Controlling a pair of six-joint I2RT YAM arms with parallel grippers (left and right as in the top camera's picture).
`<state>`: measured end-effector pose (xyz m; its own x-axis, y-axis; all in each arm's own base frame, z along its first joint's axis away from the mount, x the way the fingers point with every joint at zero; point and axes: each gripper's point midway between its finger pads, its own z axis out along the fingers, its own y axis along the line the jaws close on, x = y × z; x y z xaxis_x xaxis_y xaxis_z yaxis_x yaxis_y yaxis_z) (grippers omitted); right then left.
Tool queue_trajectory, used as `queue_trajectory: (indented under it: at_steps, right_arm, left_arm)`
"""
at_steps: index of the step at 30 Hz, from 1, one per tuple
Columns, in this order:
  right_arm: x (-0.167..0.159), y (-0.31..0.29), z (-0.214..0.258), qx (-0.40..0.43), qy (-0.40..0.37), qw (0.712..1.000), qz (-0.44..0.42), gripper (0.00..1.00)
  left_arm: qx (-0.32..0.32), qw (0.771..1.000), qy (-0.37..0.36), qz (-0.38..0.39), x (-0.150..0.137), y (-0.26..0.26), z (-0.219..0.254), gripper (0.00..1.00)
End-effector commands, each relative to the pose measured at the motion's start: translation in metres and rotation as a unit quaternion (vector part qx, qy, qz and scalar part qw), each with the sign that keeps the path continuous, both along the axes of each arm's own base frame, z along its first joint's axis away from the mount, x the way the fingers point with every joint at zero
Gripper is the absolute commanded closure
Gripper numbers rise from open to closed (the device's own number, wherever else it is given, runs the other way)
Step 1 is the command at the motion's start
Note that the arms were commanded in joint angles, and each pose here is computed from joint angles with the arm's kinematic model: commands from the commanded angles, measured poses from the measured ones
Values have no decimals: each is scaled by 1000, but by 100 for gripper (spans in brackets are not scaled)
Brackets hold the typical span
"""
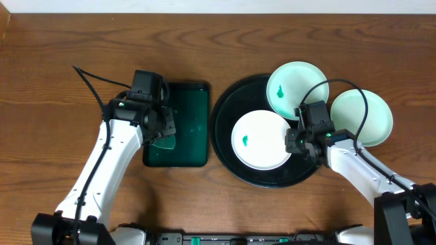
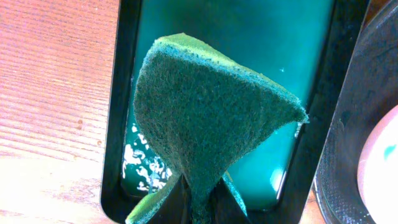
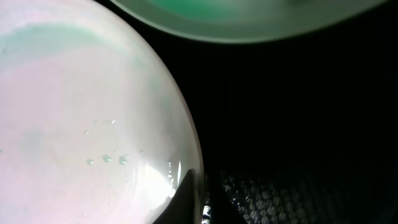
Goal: Clean dirty plates on tray and stack at the side
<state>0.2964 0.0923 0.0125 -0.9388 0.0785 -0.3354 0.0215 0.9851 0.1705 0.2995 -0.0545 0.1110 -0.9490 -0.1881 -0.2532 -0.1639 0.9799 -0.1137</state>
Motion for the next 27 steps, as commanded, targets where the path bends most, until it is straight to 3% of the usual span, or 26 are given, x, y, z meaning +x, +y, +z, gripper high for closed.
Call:
queue_trajectory:
  at_steps: [1, 4, 13, 17, 27]
  right_arm:
    - [6, 2, 7, 6, -12, 1000, 0, 69]
    - [6, 3, 7, 7, -13, 1000, 0, 60]
    - [8, 3, 8, 8, -17, 1000, 0, 54]
    - [9, 3, 8, 8, -19, 1000, 0, 44]
    - [9, 3, 8, 9, -20, 1000, 0, 38]
  left_arm:
    - [2, 1000, -12, 3, 7, 0, 8, 93]
    - [2, 1000, -12, 3, 8, 0, 8, 93]
    - [2, 1000, -10, 3, 7, 0, 7, 93]
    - [2, 1000, -10, 3, 7, 0, 7, 93]
    - [1, 1000, -16, 3, 10, -1, 8, 93]
